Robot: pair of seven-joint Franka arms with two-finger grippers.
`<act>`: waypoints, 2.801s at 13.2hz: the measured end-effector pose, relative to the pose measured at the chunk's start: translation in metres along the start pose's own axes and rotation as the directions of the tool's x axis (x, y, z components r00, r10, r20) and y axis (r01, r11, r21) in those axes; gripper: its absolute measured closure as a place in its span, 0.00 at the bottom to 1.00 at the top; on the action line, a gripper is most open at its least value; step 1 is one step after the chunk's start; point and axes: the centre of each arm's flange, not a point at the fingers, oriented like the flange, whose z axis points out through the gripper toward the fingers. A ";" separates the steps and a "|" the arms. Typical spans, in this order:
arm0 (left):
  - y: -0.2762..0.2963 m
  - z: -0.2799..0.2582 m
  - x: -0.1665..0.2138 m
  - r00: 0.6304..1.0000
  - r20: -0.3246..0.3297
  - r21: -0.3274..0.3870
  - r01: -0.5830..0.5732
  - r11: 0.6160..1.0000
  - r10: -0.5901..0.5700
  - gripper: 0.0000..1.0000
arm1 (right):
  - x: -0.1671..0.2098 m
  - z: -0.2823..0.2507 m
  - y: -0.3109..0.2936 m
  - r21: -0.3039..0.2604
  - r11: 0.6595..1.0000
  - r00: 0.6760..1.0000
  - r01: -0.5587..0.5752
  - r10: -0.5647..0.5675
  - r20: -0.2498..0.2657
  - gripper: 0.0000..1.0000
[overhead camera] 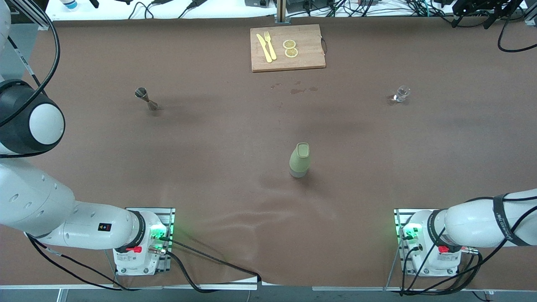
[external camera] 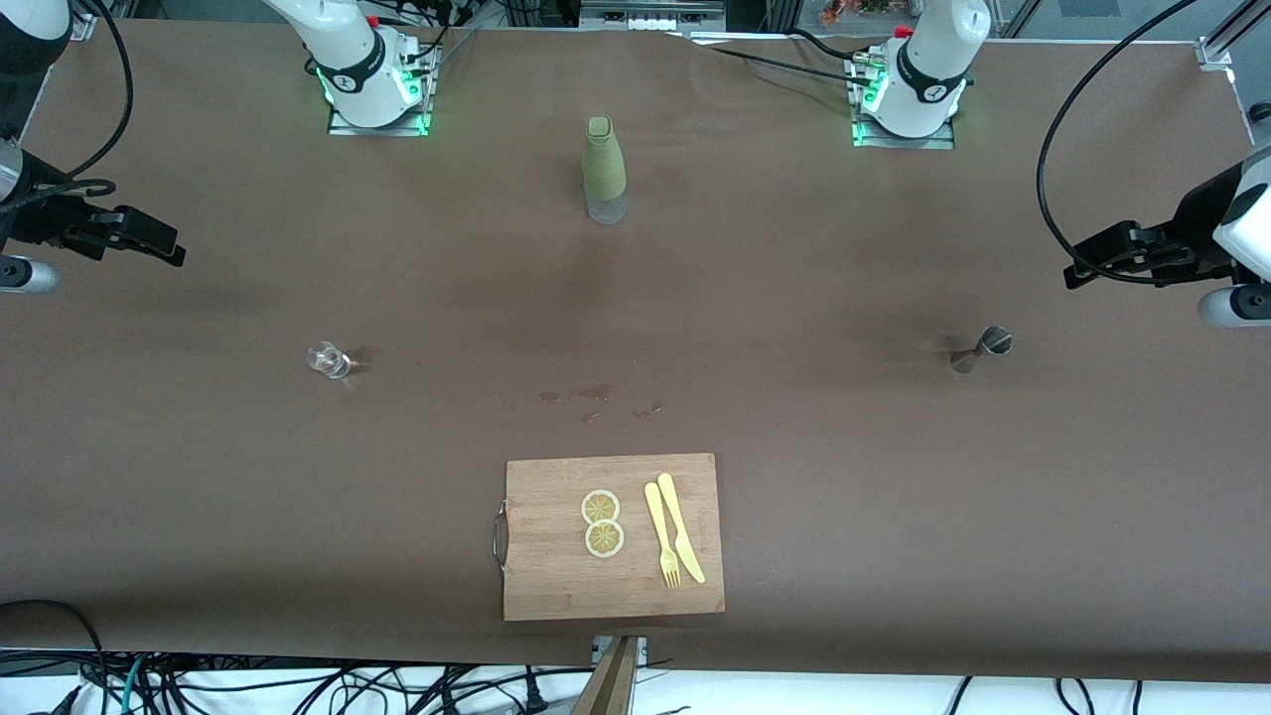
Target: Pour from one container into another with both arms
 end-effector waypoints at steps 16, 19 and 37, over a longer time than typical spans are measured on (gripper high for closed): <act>-0.100 0.037 0.025 0.982 0.038 -0.128 -0.179 0.975 0.185 0.00 | 0.017 0.033 0.035 0.015 0.982 0.980 0.190 -0.191 0.054 0.00; -0.173 0.085 0.037 0.947 0.038 -0.252 -0.300 0.920 0.319 0.00 | 0.025 0.058 0.083 0.098 0.943 0.945 0.317 -0.323 0.056 0.00; -0.359 0.457 -0.006 0.308 -0.884 -0.312 -0.949 0.047 0.352 0.00 | 0.077 0.343 0.177 0.253 0.181 0.307 0.950 -0.685 -0.661 0.00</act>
